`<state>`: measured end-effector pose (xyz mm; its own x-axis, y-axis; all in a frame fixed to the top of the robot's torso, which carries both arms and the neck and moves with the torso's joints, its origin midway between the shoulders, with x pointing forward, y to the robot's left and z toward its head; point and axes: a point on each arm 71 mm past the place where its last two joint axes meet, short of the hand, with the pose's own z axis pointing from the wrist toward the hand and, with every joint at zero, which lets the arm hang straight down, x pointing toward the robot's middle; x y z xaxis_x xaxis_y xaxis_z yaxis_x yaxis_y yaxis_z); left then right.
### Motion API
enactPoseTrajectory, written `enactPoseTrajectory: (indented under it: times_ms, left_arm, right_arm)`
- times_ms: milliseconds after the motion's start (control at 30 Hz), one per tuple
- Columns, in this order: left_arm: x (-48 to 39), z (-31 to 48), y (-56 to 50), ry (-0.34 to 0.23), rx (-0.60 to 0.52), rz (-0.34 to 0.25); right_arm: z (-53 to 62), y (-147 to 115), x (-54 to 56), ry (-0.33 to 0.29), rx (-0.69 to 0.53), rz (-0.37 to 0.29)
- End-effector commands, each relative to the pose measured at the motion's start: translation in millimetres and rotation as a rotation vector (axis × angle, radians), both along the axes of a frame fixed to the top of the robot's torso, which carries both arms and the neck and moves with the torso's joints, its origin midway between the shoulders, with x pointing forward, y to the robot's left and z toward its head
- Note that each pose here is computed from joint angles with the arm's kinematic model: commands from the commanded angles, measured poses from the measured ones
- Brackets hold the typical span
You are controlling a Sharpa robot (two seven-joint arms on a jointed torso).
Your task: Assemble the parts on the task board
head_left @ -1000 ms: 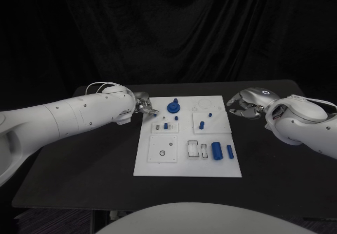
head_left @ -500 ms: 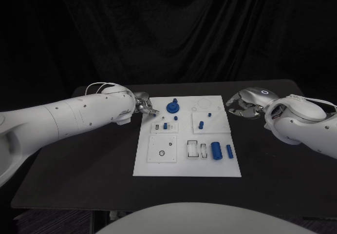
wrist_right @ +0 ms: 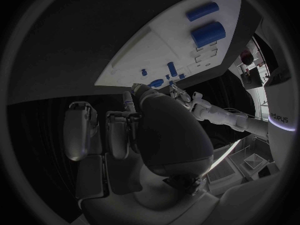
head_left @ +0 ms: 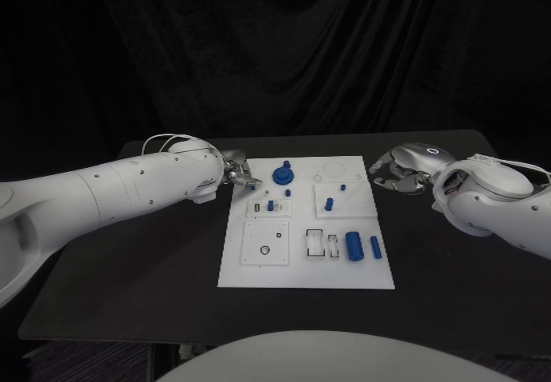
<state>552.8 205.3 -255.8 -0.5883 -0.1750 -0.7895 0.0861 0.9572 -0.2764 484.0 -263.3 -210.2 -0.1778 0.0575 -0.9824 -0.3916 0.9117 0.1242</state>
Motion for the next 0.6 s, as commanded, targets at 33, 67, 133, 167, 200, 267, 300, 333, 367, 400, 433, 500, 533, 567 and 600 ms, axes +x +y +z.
enactPoseTrajectory:
  times_ms: [33, 67, 133, 167, 200, 267, 300, 333, 367, 400, 433, 500, 533, 567, 600]
  left_arm:
    - [0.2, -0.9, -3.4, -0.002, -0.013, -0.013]
    - [0.3, -1.0, -3.4, -0.002, -0.013, -0.012]
    - [0.8, -1.2, -3.4, -0.004, -0.012, -0.009]
    - [1.1, -1.3, -3.4, -0.005, -0.012, -0.008]
    - [1.3, -1.4, -3.2, -0.005, -0.011, -0.006]
    - [1.6, -1.6, -3.0, -0.006, -0.009, -0.003]
    - [1.8, -1.7, -2.9, -0.006, -0.009, -0.002]
    - [1.9, -1.8, -2.8, -0.007, -0.008, 0.0]
    - [2.0, -1.9, -2.7, -0.007, -0.008, 0.0]
    - [2.1, -1.9, -2.7, -0.008, -0.009, 0.0]
    - [2.1, -1.9, -2.6, -0.009, -0.01, 0.0]
    - [2.1, -2.1, -2.6, -0.011, -0.012, -0.001]
    - [2.1, -2.2, -2.6, -0.011, -0.013, -0.002]
    - [2.1, -2.4, -2.6, -0.011, -0.013, -0.002]
    - [2.0, -2.7, -2.5, -0.01, -0.013, -0.003]
  right_arm:
    - [-1.8, -0.6, -0.7, 0.011, -0.008, -0.01]
    - [-1.8, -0.6, -0.7, 0.011, -0.008, -0.01]
    - [-1.8, -0.5, -0.7, 0.011, -0.009, -0.01]
    - [-1.8, -0.3, -0.8, 0.011, -0.009, -0.009]
    - [-1.9, -0.2, -0.8, 0.012, -0.009, -0.009]
    - [-1.9, -0.1, -0.9, 0.012, -0.009, -0.009]
    - [-1.9, -0.2, -0.9, 0.013, -0.009, -0.009]
    - [-1.9, -0.3, -1.0, 0.013, -0.009, -0.009]
    - [-1.9, -0.4, -1.0, 0.013, -0.009, -0.009]
    - [-1.9, -0.4, -1.0, 0.013, -0.009, -0.009]
    - [-1.9, -0.5, -1.1, 0.014, -0.01, -0.009]
    - [-2.0, -0.5, -1.1, 0.014, -0.01, -0.009]
    - [-2.0, -0.5, -1.1, 0.014, -0.01, -0.009]
    - [-2.0, -0.5, -1.1, 0.014, -0.01, -0.009]
    - [-2.0, -0.4, -1.1, 0.015, -0.01, -0.009]
